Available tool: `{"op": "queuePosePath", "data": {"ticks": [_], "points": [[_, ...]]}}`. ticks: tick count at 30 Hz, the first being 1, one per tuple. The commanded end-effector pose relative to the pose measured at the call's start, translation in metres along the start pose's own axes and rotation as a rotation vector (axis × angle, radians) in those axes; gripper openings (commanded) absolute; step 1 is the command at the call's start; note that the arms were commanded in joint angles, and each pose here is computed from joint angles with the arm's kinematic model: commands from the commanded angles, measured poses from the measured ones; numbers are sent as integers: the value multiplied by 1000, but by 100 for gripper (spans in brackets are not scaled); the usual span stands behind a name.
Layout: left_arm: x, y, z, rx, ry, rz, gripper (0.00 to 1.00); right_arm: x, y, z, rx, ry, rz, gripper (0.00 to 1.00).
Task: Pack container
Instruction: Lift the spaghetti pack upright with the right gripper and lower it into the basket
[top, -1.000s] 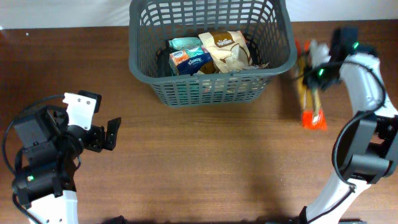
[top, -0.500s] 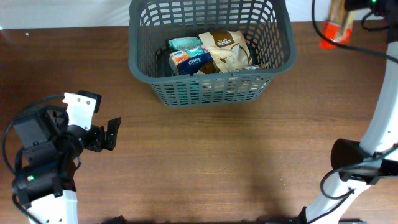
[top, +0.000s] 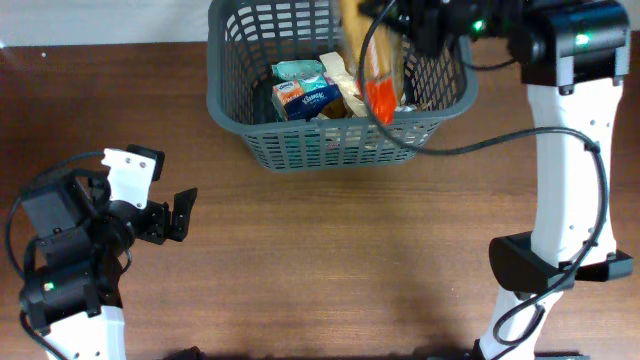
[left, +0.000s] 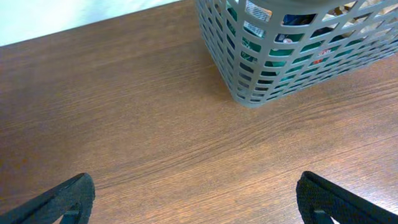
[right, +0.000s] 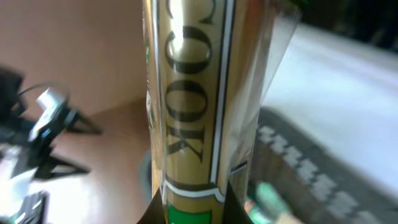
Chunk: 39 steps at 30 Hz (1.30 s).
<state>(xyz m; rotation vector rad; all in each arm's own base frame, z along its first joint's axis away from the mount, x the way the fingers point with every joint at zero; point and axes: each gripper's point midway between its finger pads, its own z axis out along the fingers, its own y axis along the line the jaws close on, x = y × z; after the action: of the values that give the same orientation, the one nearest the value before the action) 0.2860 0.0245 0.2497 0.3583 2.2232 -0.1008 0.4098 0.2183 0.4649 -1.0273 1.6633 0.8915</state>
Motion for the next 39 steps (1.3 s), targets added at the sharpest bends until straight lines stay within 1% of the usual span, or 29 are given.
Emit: {"op": "queuePosePath", "data": {"ticks": [1,4,7,11,14,18,22,25,28,39], "points": [[0,-3,1,19,-9,16,99,28,-10,12,-40,56,-22,4],[0,-4,1,27,-13,16,99,72,-26,31,-72,145,91,3],[0,-4,1,27,-13,16,99,101,-37,45,-99,193,140,4],[1,-5,1,30,-8,13,99,128,-42,55,-125,236,178,4],[1,-5,1,29,-8,12,99,137,-41,59,-138,251,189,4],[1,-5,1,29,-8,12,99,131,-37,59,-147,239,167,3],[1,-5,1,30,-7,12,99,116,-37,59,-138,203,89,3],[1,-5,1,30,-6,12,99,98,-48,58,-80,167,22,4],[1,-5,1,30,-6,11,99,81,-67,58,25,141,-11,3],[2,-5,1,30,-4,14,99,17,-79,59,57,-79,-300,3]]}}
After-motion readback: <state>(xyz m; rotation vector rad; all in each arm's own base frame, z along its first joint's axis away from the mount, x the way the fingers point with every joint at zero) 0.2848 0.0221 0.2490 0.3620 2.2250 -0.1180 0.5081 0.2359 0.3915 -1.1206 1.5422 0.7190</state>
